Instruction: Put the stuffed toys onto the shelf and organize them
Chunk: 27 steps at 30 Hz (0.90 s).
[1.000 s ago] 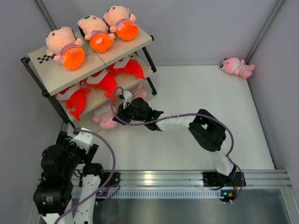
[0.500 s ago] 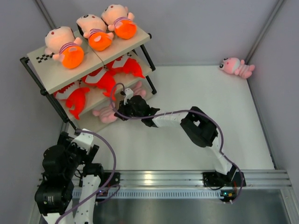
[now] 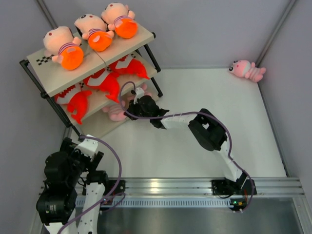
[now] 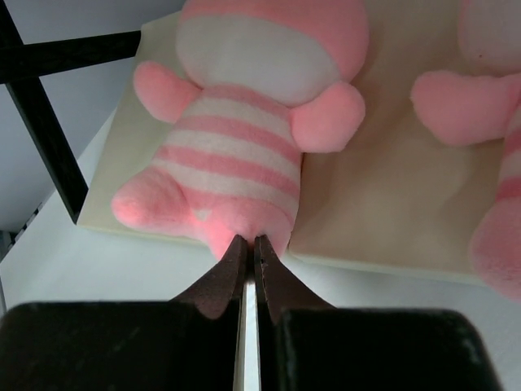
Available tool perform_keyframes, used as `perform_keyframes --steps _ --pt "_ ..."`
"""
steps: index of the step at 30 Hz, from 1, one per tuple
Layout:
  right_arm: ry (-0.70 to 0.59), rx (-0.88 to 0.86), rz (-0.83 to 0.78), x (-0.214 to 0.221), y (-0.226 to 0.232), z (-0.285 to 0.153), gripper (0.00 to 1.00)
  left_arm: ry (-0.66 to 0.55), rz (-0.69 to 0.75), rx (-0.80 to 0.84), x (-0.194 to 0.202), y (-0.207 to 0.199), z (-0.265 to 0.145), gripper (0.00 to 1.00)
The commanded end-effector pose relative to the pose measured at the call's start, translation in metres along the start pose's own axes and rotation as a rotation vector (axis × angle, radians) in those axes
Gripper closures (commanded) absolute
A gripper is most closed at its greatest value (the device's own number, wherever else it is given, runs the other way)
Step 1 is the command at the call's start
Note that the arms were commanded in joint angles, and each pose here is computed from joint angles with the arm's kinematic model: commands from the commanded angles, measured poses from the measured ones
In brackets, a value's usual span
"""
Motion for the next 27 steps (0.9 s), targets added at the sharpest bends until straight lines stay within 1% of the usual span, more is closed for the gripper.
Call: perform_keyframes --steps 1,3,4,5,7,8,10,11,12,13,14,16,18,19,21,22,23,24,25,26,27 --pt "-0.084 -0.035 -0.020 -0.030 0.014 -0.003 1.00 -0.017 0.007 0.005 -0.001 -0.002 -0.001 0.05" --pt "-0.083 -0.034 -0.019 -0.034 0.013 -0.001 1.00 -0.019 0.009 0.003 -0.002 -0.001 -0.001 0.05" --pt "-0.078 -0.033 -0.017 -0.034 0.012 -0.002 0.97 -0.015 0.005 -0.002 -0.001 -0.001 -0.001 0.05" --pt "-0.073 -0.033 -0.016 -0.032 0.011 -0.001 0.86 -0.016 0.010 -0.001 -0.001 -0.001 -0.002 0.05" --pt "-0.071 -0.032 -0.018 -0.035 0.012 -0.005 0.75 -0.015 0.012 0.005 -0.001 -0.002 -0.001 0.05" --pt "-0.066 -0.026 -0.022 -0.034 0.011 -0.007 0.65 -0.016 0.014 0.001 -0.001 -0.001 -0.002 0.05" --pt "-0.079 -0.026 -0.027 -0.041 0.015 -0.015 0.57 -0.015 0.016 0.005 -0.001 -0.001 -0.001 0.05" --pt "-0.072 -0.016 -0.029 -0.037 0.012 -0.020 0.52 -0.017 0.015 0.007 -0.001 -0.002 -0.001 0.05" --pt "-0.076 -0.015 -0.029 -0.038 0.013 -0.023 0.49 -0.016 0.016 0.008 -0.001 -0.002 -0.001 0.05" --pt "-0.095 -0.026 -0.031 -0.046 0.020 -0.031 0.45 -0.015 0.015 0.010 -0.001 -0.002 -0.001 0.05" --pt "-0.085 -0.016 -0.037 -0.042 0.017 -0.036 0.44 -0.014 0.014 0.011 -0.001 -0.002 0.000 0.05" --pt "-0.104 -0.025 -0.049 -0.052 0.026 -0.050 0.40 -0.015 0.015 0.010 -0.001 -0.002 -0.001 0.05" --pt "-0.083 -0.004 -0.063 -0.051 0.024 -0.062 0.37 -0.016 0.016 0.006 -0.001 -0.001 -0.001 0.05" --pt "-0.092 -0.018 -0.069 -0.061 0.033 -0.074 0.36 -0.015 0.016 0.007 -0.001 -0.001 -0.001 0.05" --pt "-0.050 0.015 -0.071 -0.062 0.027 -0.091 0.35 -0.016 0.016 0.006 -0.001 -0.001 -0.003 0.05" --pt "-0.066 0.007 -0.072 -0.078 0.035 -0.109 0.34 -0.014 0.017 0.004 -0.002 -0.001 -0.003 0.05" --pt "-0.059 0.028 -0.068 -0.083 0.031 -0.120 0.34 -0.015 0.018 0.002 -0.002 -0.001 -0.003 0.05" --pt "-0.029 0.104 -0.040 -0.089 0.007 -0.135 0.34 -0.015 0.018 0.002 -0.001 -0.001 -0.004 0.05" --pt "-0.068 0.123 -0.034 -0.109 0.008 -0.158 0.34 -0.013 0.017 0.002 -0.001 -0.001 -0.004 0.05" --pt "-0.064 0.174 -0.012 -0.114 -0.007 -0.173 0.34 -0.012 0.018 0.004 -0.001 -0.001 -0.004 0.05" --pt "-0.109 0.257 0.023 -0.137 -0.039 -0.195 0.34 -0.015 0.020 0.005 -0.001 -0.001 -0.004 0.05"
Point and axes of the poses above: each gripper's point midway between its finger pads, its own z axis out along the fingers, its own y axis along the line the jaws close on, x = y × z, the point moved 4 cm from there along -z, back along the fingers, and after that the axes turned 10 degrees about z, right-handed, at the moved point
